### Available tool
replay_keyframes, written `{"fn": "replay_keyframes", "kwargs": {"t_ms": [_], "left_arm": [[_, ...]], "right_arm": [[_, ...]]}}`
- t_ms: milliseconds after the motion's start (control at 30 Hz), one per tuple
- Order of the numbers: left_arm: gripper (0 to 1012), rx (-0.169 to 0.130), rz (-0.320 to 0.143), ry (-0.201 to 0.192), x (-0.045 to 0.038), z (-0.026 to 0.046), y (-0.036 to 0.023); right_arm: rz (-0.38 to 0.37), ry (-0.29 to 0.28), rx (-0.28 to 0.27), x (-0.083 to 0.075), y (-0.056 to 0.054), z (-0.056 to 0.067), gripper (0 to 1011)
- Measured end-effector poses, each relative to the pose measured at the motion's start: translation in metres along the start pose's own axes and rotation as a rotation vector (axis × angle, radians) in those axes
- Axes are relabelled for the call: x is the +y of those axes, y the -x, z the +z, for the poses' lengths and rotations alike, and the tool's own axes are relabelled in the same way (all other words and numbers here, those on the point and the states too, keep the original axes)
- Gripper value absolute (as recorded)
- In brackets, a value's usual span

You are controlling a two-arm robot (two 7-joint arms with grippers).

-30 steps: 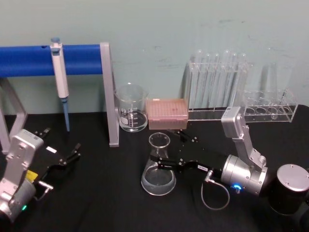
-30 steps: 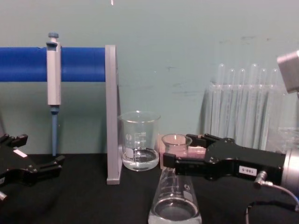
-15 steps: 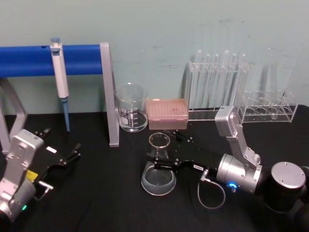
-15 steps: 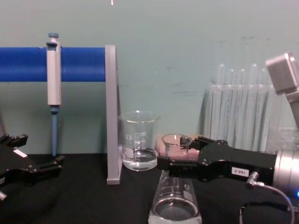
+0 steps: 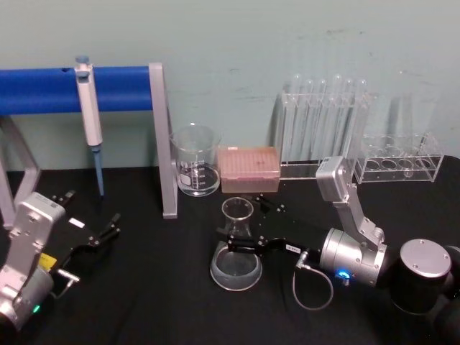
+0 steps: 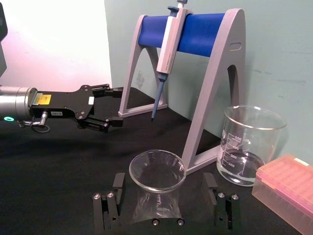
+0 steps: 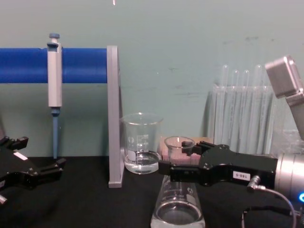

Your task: Grasp the erlenmeyer flask with one hand, shake it three times, then place it back.

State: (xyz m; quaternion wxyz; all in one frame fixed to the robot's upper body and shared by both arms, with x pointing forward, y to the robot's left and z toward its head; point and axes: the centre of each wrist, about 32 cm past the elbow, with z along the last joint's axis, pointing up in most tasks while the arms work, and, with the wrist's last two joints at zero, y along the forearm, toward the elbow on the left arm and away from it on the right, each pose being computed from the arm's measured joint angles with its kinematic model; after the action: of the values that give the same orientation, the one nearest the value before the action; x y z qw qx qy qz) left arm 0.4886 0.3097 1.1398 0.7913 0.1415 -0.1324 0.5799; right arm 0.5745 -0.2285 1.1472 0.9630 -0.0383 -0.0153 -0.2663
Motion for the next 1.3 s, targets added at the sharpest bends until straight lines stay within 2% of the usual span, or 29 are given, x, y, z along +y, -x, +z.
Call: {"fn": "replay_keyframes", "kwargs": {"t_ms": [600,800,1000,1033,1100,1300], "left_arm": [[1001,0.000,0.000,0.000,0.0000,0.0000,0.0000],[1001,0.000,0.000,0.000,0.0000,0.0000,0.0000],[1001,0.000,0.000,0.000,0.0000,0.0000,0.0000],[1001,0.000,0.000,0.000,0.0000,0.0000,0.0000],[1001,0.000,0.000,0.000,0.0000,0.0000,0.0000],[1001,0.000,0.000,0.000,0.0000,0.0000,0.0000]], "right_arm": [[-0.001,-0.001,-0.001,-0.0007,0.0000,0.0001,991],[-0.002,-0.001,-0.001,-0.0008,0.0001,0.0000,869],[-0.001,-0.002,-0.001,-0.0008,0.0002,0.0001,683],[-0.001,-0.002,-0.001,-0.0008,0.0002,0.0001,683],[-0.001,-0.002,-0.001,-0.0008,0.0002,0.0001,572],[-0.001,-0.002,-0.001,-0.0008,0.0002,0.0000,450]]}}
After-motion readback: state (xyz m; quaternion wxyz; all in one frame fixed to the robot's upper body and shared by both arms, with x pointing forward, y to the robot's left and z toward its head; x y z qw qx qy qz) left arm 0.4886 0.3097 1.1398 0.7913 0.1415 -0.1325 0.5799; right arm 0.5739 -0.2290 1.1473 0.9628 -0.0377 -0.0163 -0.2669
